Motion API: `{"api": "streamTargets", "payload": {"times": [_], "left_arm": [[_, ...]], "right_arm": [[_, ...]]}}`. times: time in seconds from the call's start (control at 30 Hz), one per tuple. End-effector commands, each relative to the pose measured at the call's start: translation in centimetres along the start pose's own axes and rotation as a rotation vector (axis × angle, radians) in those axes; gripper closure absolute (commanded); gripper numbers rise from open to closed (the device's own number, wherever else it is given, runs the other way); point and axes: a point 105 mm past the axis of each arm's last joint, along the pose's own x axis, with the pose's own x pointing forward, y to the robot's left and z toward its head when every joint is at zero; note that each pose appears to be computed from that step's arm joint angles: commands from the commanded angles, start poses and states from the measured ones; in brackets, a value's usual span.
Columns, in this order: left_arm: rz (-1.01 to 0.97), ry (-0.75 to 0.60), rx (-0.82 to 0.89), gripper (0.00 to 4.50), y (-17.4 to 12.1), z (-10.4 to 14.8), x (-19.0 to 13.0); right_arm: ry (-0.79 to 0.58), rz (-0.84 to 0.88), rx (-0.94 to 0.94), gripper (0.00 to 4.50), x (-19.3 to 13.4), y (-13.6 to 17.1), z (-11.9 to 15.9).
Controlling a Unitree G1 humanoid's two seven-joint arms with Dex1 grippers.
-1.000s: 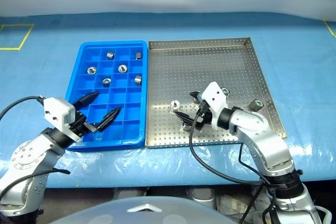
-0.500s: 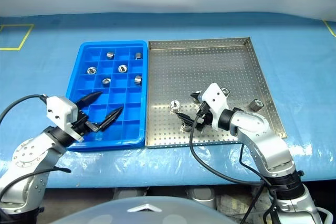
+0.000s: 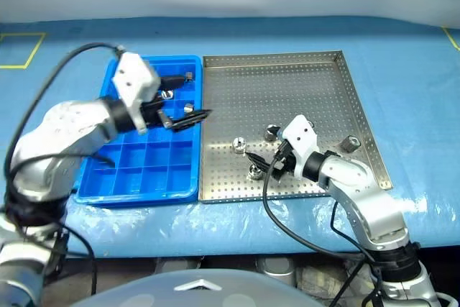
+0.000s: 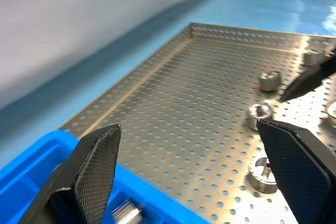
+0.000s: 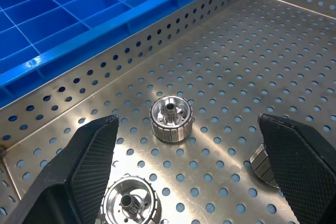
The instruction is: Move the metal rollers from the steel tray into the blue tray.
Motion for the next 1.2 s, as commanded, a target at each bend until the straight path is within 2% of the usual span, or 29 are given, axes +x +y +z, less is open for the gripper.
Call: {"api": "streamTargets", "payload": {"times": [0.03, 0.13, 0.3, 0.7, 0.83, 0.97, 1.17, 1.2], "left_arm": [[-0.168, 0.138, 0.019, 0.0, -0.9, -1.3, 2.1], [-0.237, 0.254, 0.087, 0.0, -0.8, -2.9, 4.0], [-0.318, 0.369, 0.166, 0.0, -1.2, -5.3, 5.7], [-0.384, 0.471, 0.31, 0.0, -1.6, -7.0, 7.7], [-0.401, 0.488, 0.304, 0.0, -1.9, -7.7, 8.0], [-0.426, 0.484, 0.319, 0.84, -2.4, -7.8, 8.2], [-0.441, 0.451, 0.31, 2.77, -2.5, -7.1, 7.8], [-0.44, 0.447, 0.313, 2.82, -2.4, -7.0, 7.7]], "right_arm": [[-0.046, -0.028, -0.021, 0.01, -0.5, 0.1, 1.1], [-0.054, -0.056, -0.005, 0.01, -0.8, 0.2, 0.9], [-0.061, -0.089, 0.015, 0.01, -1.1, 0.5, 0.6], [-0.086, -0.121, 0.034, 0.01, -0.9, 0.7, 0.6], [-0.091, -0.128, 0.035, 0.01, -0.9, 0.7, 0.6], [-0.094, -0.131, 0.035, 0.0, -0.9, 0.7, 0.7], [-0.094, -0.135, 0.036, 0.0, -0.7, 0.6, 0.6], [-0.094, -0.133, 0.035, 0.0, -0.6, 0.6, 0.6]]}}
